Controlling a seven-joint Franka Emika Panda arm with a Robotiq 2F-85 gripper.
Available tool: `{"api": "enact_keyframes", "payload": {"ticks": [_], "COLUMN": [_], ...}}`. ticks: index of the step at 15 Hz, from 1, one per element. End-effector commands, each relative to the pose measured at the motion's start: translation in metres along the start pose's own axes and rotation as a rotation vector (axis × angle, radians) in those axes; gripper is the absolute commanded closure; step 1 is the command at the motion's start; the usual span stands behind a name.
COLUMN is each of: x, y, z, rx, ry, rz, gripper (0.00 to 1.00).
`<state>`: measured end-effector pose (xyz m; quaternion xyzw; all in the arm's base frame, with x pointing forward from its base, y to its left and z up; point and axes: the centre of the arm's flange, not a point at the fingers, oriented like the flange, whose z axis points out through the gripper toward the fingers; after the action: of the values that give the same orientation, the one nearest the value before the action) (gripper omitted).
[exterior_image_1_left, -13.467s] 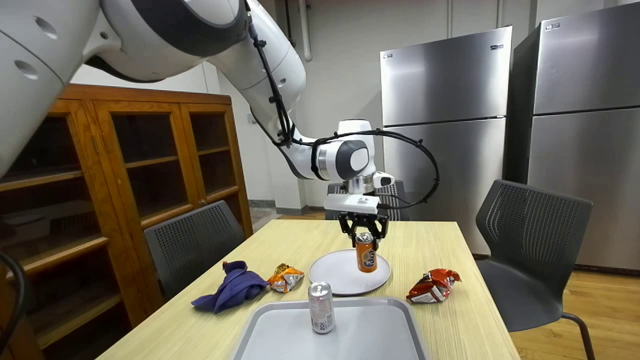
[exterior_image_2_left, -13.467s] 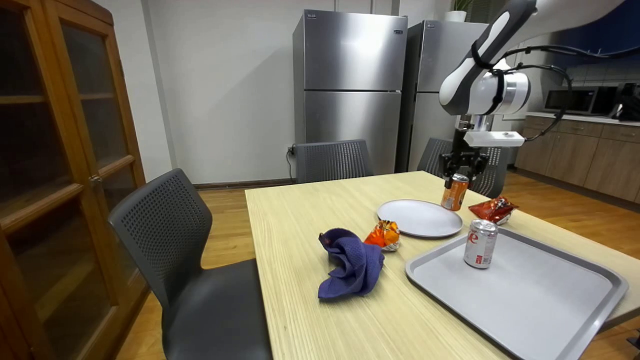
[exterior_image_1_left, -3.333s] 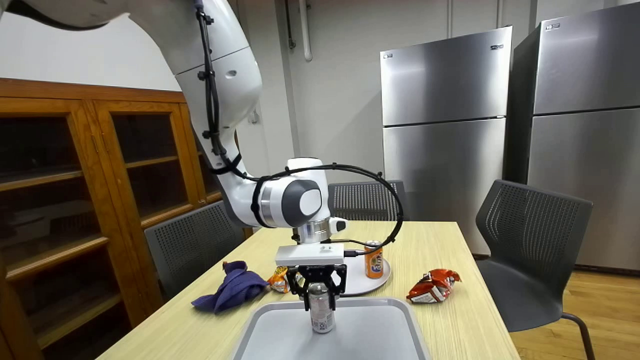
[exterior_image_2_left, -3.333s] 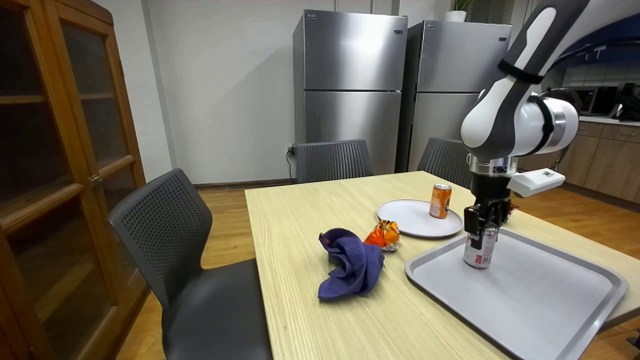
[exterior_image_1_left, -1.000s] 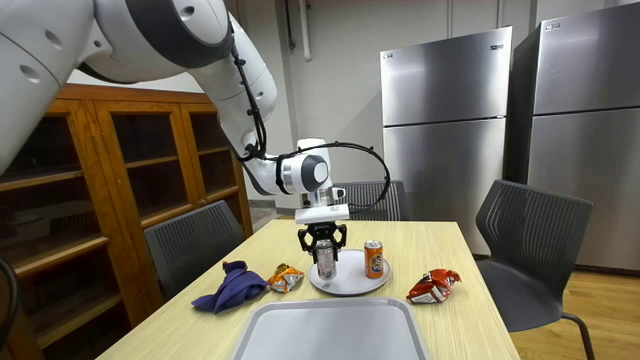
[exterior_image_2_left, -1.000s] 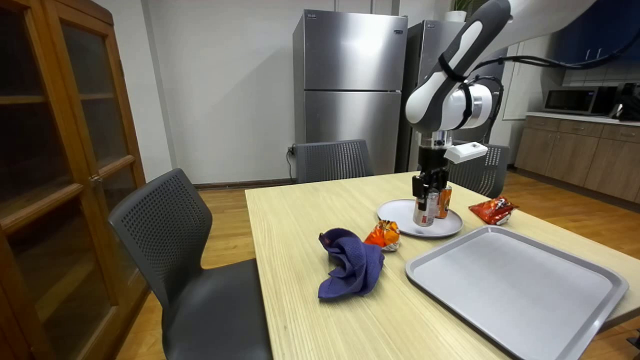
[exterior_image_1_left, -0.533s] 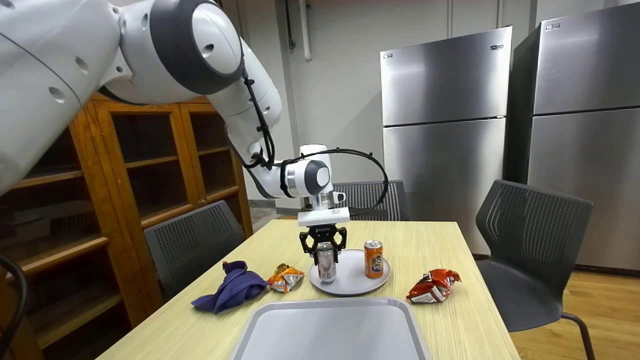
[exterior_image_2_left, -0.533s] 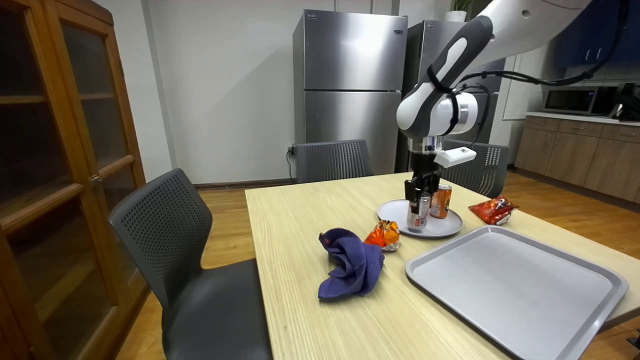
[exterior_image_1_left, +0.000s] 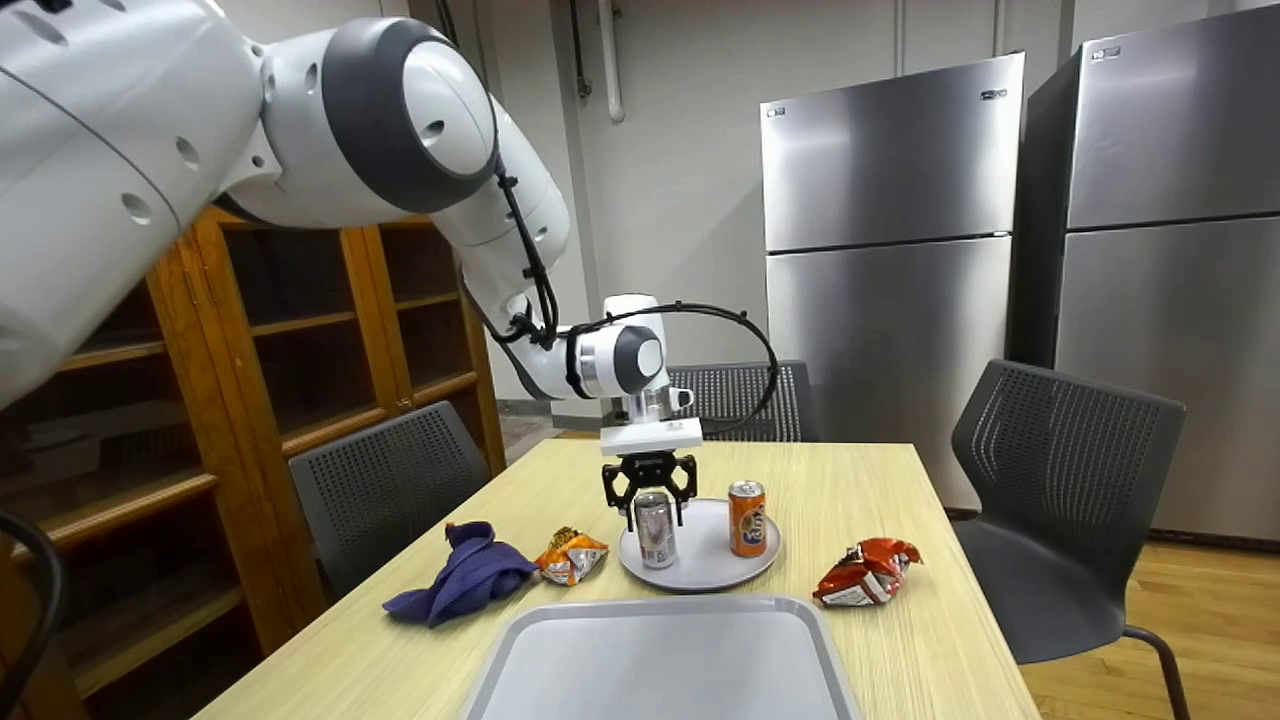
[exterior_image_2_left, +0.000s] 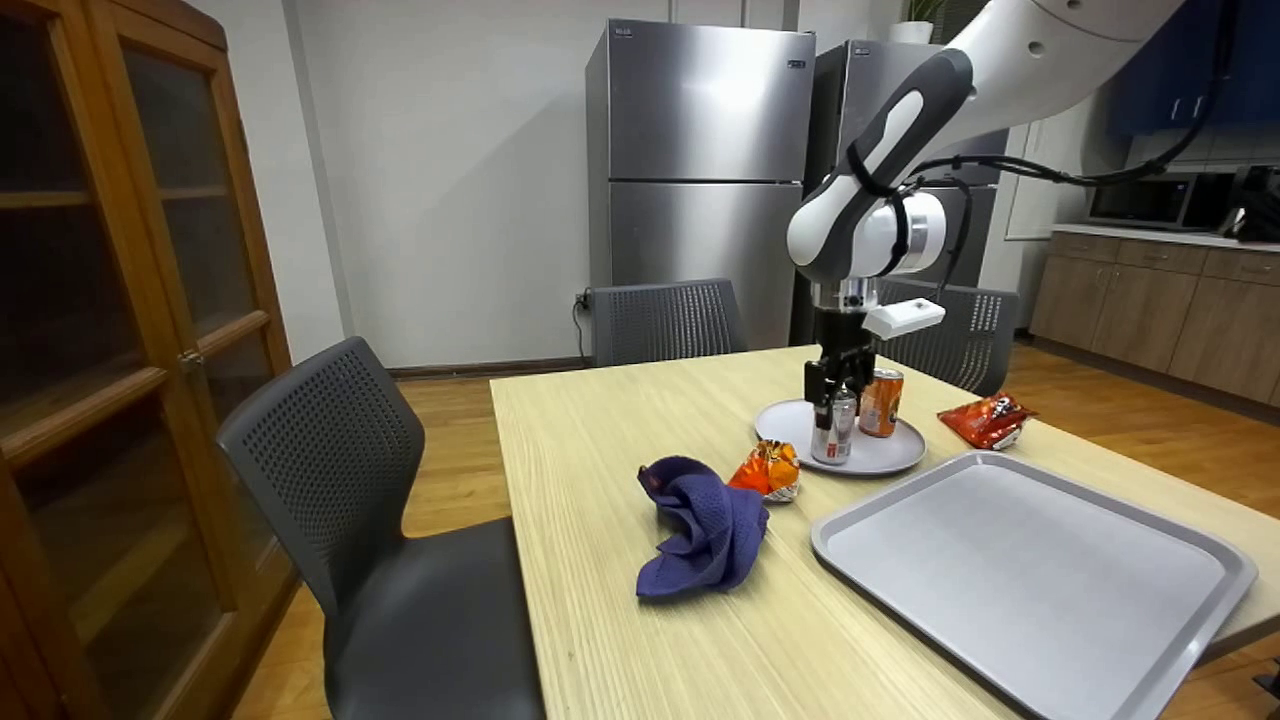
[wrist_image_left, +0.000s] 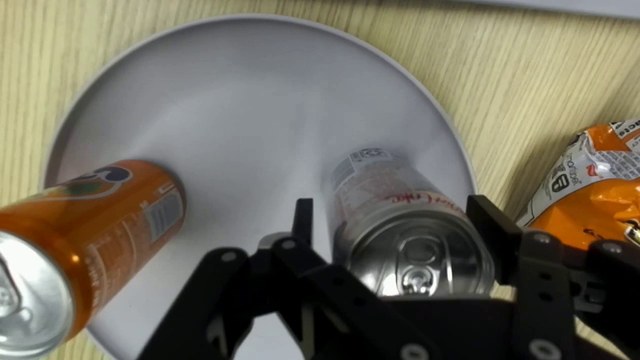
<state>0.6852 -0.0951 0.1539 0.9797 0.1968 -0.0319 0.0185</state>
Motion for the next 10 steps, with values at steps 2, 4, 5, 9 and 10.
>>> {"api": "enact_keyframes", "payload": {"ticks": [2, 4, 5, 9, 10], "x": [-0.007, -0.014, -0.018, -0.036, -0.043], "y": [0.001, 0.000, -0.001, -0.005, -0.008], "z": [-0.034, -0.048, -0.056, -0.083, -0.087], "rx": [-0.005, 0.009, 0.011, 0.039, 0.039], "ry": [0.017, 0.034, 0.046, 0.072, 0.073], "rz": [-0.057, -0.074, -0.084, -0.124, -0.123], "gripper": [0.00, 0.00, 0.00, 0.00, 0.00]}}
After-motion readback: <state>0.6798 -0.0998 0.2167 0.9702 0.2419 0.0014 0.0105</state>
